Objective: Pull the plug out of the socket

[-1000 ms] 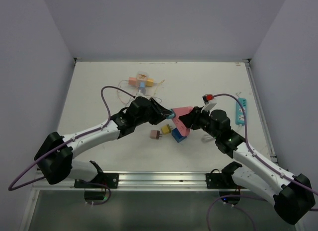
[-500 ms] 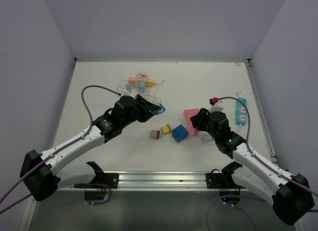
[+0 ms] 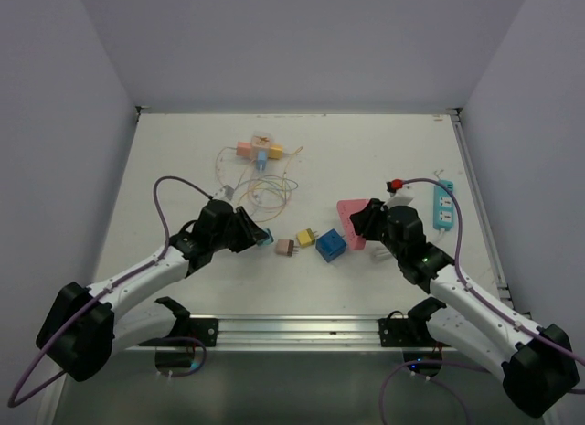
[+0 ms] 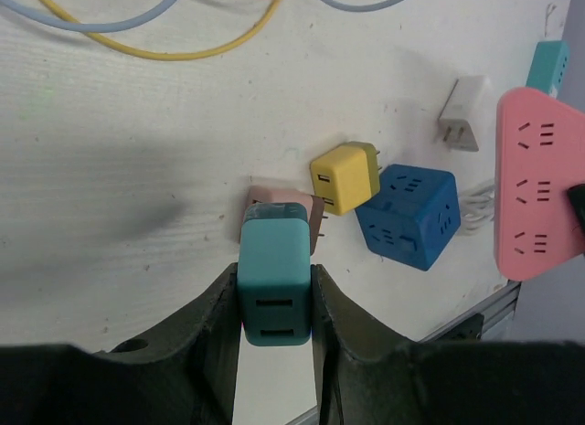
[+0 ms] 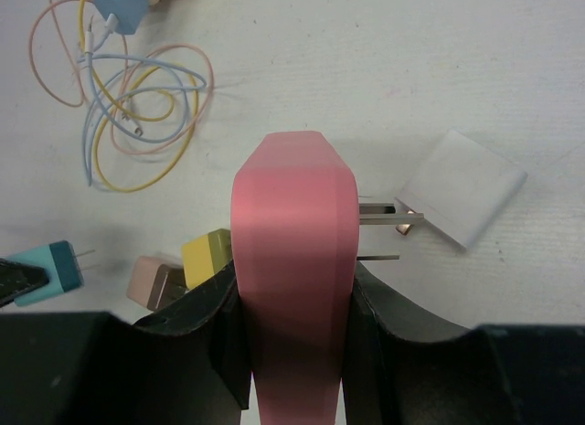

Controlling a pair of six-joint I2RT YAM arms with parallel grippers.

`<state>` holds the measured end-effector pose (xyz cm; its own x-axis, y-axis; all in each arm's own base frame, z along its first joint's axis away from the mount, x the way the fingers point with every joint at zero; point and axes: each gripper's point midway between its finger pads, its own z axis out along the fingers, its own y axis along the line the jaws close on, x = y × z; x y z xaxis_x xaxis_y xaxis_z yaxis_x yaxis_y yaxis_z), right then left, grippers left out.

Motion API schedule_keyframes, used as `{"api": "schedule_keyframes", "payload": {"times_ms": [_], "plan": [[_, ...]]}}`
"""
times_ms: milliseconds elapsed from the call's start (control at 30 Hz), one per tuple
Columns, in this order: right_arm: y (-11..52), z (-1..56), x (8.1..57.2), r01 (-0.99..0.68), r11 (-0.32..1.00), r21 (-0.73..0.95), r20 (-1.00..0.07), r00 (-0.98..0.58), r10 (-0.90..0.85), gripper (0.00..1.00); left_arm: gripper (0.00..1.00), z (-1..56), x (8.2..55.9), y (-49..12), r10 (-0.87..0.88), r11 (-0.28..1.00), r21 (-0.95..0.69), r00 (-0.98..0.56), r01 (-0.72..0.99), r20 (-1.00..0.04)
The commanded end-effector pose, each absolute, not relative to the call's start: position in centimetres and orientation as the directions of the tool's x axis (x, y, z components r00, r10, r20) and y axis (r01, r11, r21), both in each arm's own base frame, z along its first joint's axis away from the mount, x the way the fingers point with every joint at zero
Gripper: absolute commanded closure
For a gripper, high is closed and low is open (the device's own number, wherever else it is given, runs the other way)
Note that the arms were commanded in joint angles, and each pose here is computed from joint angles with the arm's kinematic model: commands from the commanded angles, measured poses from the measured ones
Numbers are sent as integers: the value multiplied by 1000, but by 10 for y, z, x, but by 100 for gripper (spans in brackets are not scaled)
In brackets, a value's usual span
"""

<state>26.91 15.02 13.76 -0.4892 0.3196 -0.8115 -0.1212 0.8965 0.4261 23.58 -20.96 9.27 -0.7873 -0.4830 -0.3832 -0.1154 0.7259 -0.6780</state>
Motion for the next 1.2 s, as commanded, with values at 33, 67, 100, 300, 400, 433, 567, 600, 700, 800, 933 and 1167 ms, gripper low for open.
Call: {"api": "schedule_keyframes", "payload": {"times_ms": [33,67,100,300,400,433,567,600,700,800,933,1167], "plan": [[157,178,277,-173,870,463,-834,-417,361,100,91,104,248,-222,-405,714,-697,-773,67,-489],[158,179,277,-175,868,464,-834,-416,362,100,90,99,248,-223,-395,718,-692,-778,70,-489],[158,181,277,-178,867,465,-835,-414,362,100,89,96,249,-224,-396,717,-693,-776,73,-491],[156,184,276,-176,869,462,-838,-407,362,100,82,70,251,-226,-380,732,-679,-799,48,-466],[155,186,276,-179,870,460,-841,-403,362,100,77,63,254,-223,-393,737,-675,-795,28,-462],[156,187,276,-180,869,462,-840,-403,363,100,72,61,254,-223,-394,742,-671,-795,20,-460],[156,185,276,-178,869,462,-839,-405,363,100,61,58,254,-223,-392,742,-671,-801,16,-453],[156,184,276,-174,870,462,-838,-408,363,100,59,57,253,-223,-393,742,-670,-802,12,-449],[156,184,277,-172,871,460,-838,-409,362,100,43,54,251,-221,-391,747,-665,-808,1,-440],[155,184,279,-165,873,460,-838,-407,364,100,27,52,248,-218,-395,751,-660,-811,-14,-432],[152,182,279,-145,883,446,-839,-411,357,100,5,57,245,-215,-408,747,-664,-805,-22,-431],[142,185,286,-101,895,435,-843,-393,366,100,0,72,244,-204,-396,786,-617,-796,-37,-457]]}}
